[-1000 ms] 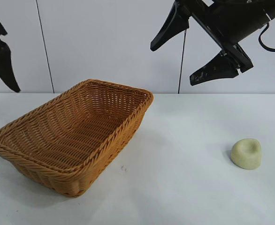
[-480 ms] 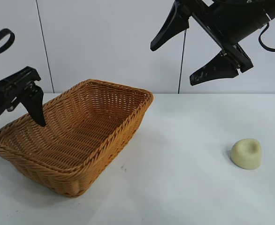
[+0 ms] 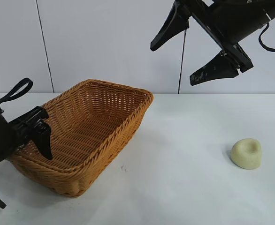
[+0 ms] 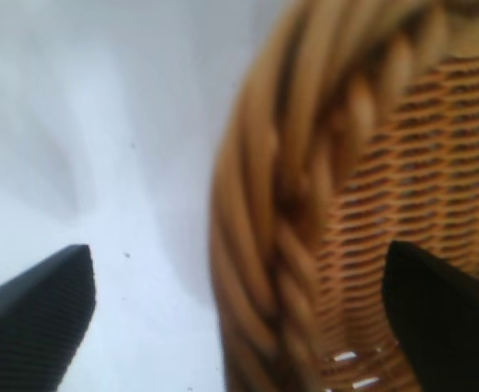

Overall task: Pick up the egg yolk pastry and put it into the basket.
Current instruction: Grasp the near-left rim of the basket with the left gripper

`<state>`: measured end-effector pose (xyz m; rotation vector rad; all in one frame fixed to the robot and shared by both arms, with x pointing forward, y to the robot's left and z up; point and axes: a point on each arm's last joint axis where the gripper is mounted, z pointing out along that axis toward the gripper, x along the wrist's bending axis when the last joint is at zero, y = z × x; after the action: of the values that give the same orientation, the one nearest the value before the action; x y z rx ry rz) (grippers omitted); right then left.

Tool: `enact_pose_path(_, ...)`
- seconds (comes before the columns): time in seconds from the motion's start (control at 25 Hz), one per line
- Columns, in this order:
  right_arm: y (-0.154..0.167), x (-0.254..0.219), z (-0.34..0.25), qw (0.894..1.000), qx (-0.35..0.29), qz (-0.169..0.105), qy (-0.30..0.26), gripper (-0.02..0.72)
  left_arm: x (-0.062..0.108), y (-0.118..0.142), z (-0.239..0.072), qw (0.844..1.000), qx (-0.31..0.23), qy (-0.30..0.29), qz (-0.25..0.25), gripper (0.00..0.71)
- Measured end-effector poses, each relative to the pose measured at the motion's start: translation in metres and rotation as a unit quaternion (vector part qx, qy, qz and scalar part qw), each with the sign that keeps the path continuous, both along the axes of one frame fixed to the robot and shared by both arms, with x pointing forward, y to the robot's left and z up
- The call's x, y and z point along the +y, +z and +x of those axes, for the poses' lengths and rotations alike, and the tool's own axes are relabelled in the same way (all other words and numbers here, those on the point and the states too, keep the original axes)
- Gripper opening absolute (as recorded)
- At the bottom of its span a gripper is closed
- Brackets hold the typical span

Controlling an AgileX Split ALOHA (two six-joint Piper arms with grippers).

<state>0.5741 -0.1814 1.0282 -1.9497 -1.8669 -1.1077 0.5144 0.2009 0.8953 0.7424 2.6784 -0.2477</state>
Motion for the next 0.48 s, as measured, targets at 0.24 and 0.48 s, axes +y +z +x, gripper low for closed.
enact_pose_path(0.24, 0.0, 0.0, 0.0, 1.0, 0.0, 0.0, 0.0, 0.697, -0.0003, 0.0003, 0.0007, 1.0, -0.004, 0.002, -0.003, 0.564)
enact_pose_path(0.48, 0.0, 0.0, 0.0, 1.0, 0.0, 0.0, 0.0, 0.697, -0.0004, 0.0003, 0.0007, 1.0, -0.004, 0.002, -0.003, 0.151)
